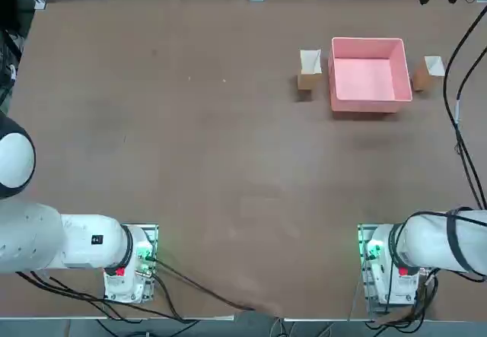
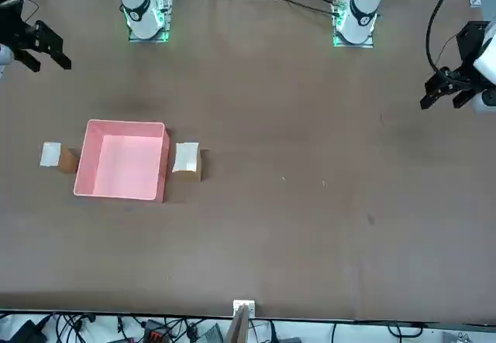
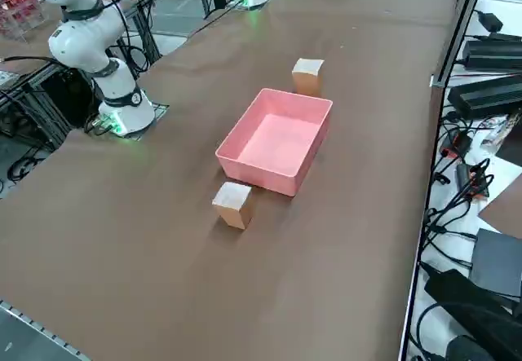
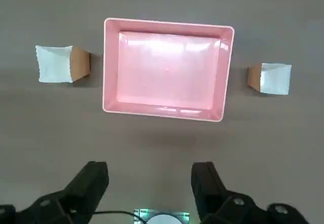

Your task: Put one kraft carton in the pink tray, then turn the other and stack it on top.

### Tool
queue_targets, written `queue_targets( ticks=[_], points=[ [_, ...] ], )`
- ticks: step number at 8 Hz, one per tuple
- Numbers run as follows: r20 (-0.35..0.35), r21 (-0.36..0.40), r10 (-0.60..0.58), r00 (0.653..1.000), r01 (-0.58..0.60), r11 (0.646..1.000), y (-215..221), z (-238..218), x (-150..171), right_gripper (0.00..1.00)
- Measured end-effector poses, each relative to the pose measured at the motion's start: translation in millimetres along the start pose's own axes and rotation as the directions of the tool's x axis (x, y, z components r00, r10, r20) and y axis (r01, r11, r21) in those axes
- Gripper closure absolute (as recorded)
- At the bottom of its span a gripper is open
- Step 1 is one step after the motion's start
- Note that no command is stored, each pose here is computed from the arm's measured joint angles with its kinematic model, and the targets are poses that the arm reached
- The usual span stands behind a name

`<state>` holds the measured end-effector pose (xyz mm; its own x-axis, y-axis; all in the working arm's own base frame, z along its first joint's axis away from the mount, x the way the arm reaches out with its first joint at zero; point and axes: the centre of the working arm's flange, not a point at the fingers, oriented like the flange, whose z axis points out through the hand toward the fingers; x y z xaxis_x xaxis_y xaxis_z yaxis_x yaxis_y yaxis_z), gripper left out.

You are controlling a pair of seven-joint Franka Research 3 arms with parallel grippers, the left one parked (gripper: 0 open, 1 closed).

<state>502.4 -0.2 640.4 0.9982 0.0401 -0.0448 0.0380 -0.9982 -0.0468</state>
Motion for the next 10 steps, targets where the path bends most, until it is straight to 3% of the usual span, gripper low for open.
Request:
queue_targets(
  ticks=[10],
  points=[
    [0.006,-0.002,-0.025,1.000,0.025,1.000,-15,9,8,0.00]
  ],
)
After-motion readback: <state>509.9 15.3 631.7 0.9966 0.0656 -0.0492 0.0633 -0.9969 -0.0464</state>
